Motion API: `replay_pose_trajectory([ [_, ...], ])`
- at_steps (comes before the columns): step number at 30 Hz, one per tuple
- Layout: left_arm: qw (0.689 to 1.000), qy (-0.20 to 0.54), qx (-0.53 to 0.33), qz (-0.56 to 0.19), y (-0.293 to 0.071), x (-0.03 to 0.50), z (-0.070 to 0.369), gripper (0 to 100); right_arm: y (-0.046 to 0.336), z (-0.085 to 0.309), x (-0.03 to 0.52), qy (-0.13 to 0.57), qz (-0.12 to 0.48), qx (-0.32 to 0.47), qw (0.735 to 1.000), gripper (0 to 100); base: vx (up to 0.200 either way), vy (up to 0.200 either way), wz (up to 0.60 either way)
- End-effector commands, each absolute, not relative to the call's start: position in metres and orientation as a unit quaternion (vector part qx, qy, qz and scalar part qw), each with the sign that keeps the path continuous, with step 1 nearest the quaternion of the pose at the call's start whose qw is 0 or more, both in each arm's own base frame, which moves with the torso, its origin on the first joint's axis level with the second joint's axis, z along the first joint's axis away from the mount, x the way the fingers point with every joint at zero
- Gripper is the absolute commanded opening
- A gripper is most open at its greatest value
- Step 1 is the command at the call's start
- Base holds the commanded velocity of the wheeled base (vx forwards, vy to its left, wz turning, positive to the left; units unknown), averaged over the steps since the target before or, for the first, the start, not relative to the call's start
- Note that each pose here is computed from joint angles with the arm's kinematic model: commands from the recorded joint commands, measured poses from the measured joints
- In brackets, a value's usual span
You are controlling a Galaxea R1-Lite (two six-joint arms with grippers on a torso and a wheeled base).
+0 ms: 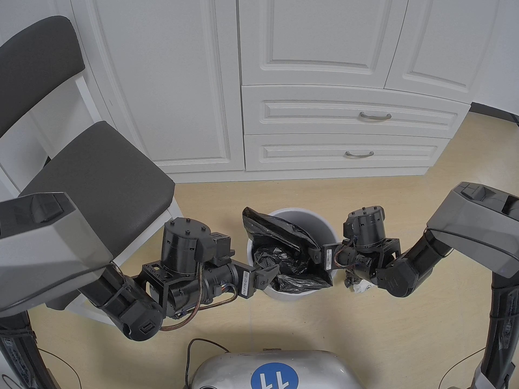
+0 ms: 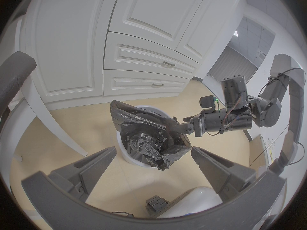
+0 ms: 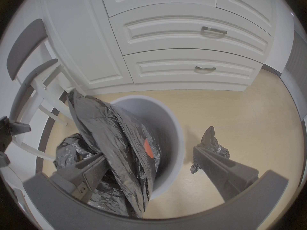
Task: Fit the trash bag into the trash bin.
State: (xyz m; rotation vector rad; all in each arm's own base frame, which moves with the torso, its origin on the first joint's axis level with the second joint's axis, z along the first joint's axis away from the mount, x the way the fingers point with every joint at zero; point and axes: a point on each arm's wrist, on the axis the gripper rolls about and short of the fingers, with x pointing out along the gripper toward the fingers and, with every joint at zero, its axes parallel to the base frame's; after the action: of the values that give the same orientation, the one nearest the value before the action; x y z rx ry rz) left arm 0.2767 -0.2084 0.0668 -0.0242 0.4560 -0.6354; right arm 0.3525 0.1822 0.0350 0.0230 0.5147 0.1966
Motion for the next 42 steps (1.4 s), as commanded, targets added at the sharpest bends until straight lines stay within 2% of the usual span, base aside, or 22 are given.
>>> replay_pose_trajectory([
  [1, 0.924, 0.223, -0.011, -0.309, -0.208, 0.277, 0.066, 100, 0.184, 0.018, 0.356, 0.270, 0.094, 0.006, 0.958, 100, 0.000, 0.000, 0.00],
  [7, 0.926, 0.217, -0.014, -0.310, -0.209, 0.279, 0.064, 100, 0.189, 0.012, 0.356, 0.267, 0.100, 0.008, 0.958, 100, 0.000, 0.000, 0.00],
  [8, 0.927, 0.212, -0.016, -0.310, -0.210, 0.280, 0.061, 100, 0.189, 0.011, 0.356, 0.262, 0.101, 0.009, 0.960, 0, 0.000, 0.000, 0.00],
  [23, 0.929, 0.198, -0.019, -0.312, -0.213, 0.284, 0.051, 100, 0.189, 0.046, 0.355, 0.211, 0.106, 0.053, 0.970, 0, 0.000, 0.000, 0.00],
  [31, 0.931, 0.194, -0.022, -0.309, -0.212, 0.287, 0.053, 100, 0.182, 0.098, 0.340, 0.165, 0.117, 0.094, 0.975, 0, 0.000, 0.000, 0.00],
  [37, 0.929, 0.199, -0.022, -0.312, -0.217, 0.291, 0.045, 100, 0.187, 0.098, 0.330, 0.171, 0.128, 0.091, 0.973, 0, 0.000, 0.000, 0.00],
  [42, 0.932, 0.183, -0.032, -0.311, -0.235, 0.314, 0.031, 100, 0.191, 0.091, 0.322, 0.184, 0.138, 0.079, 0.970, 0, 0.000, 0.000, 0.00],
])
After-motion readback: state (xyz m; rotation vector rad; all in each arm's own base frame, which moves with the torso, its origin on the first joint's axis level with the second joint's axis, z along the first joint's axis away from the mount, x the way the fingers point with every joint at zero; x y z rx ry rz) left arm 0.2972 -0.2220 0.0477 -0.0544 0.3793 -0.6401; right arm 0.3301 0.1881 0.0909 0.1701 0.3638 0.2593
